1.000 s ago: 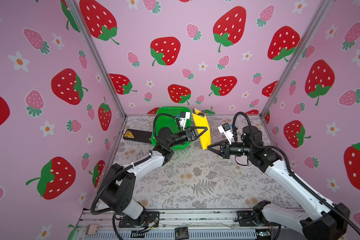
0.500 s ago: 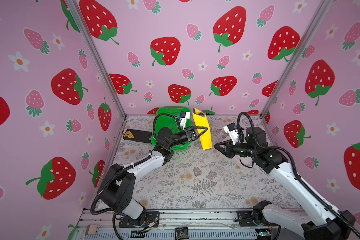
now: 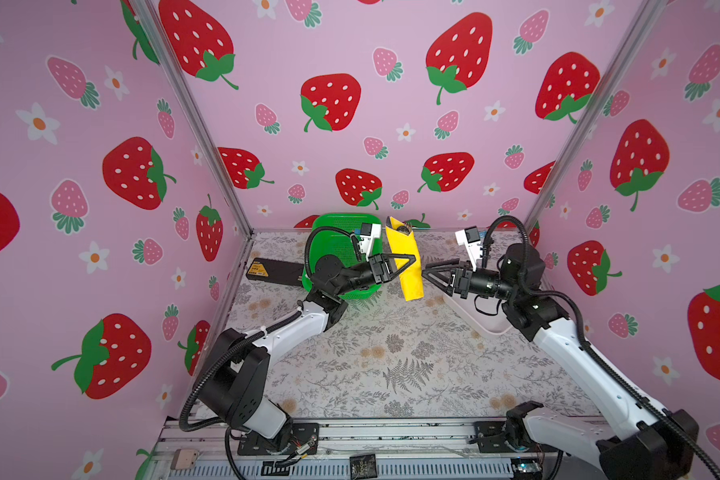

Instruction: Place the utensils on the paper napkin and roll it up

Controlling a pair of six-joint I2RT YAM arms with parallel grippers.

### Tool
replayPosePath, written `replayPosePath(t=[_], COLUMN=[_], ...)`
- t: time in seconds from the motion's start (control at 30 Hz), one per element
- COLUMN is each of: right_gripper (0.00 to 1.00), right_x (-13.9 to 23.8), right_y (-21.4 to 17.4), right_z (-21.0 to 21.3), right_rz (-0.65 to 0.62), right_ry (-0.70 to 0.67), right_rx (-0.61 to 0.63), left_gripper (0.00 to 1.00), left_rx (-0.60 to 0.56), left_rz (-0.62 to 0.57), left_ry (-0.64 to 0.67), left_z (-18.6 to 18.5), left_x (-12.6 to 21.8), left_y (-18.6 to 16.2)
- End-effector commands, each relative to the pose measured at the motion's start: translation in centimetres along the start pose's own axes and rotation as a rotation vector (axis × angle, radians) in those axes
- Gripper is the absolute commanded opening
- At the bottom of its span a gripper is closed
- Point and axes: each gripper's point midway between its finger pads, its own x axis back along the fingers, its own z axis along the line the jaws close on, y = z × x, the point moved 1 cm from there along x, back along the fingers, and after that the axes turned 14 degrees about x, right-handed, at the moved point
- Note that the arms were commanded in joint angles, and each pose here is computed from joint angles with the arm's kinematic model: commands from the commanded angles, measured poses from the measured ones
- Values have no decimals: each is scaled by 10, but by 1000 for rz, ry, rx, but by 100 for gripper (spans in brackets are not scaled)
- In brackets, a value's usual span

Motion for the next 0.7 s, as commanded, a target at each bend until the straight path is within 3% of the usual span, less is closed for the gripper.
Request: replayPosePath(t=[0.0,0.23,0.67], right_gripper=[68,64,34], right_x=[-3,-21,-33], right_y=[4,-8,-10], right_z=[19,17,19], right_rz=[-3,36,46], right_ry=[137,195,250], right_rx=[6,-28,-48], left_gripper=[0,0,0], left_rx=[-73,-70,-71], left_rz=[20,45,64], left_ry=[-92,-100,-107], left_z=[-38,-39,-39], left_x=[1,-1,-5], left_y=[-2,-5,-7])
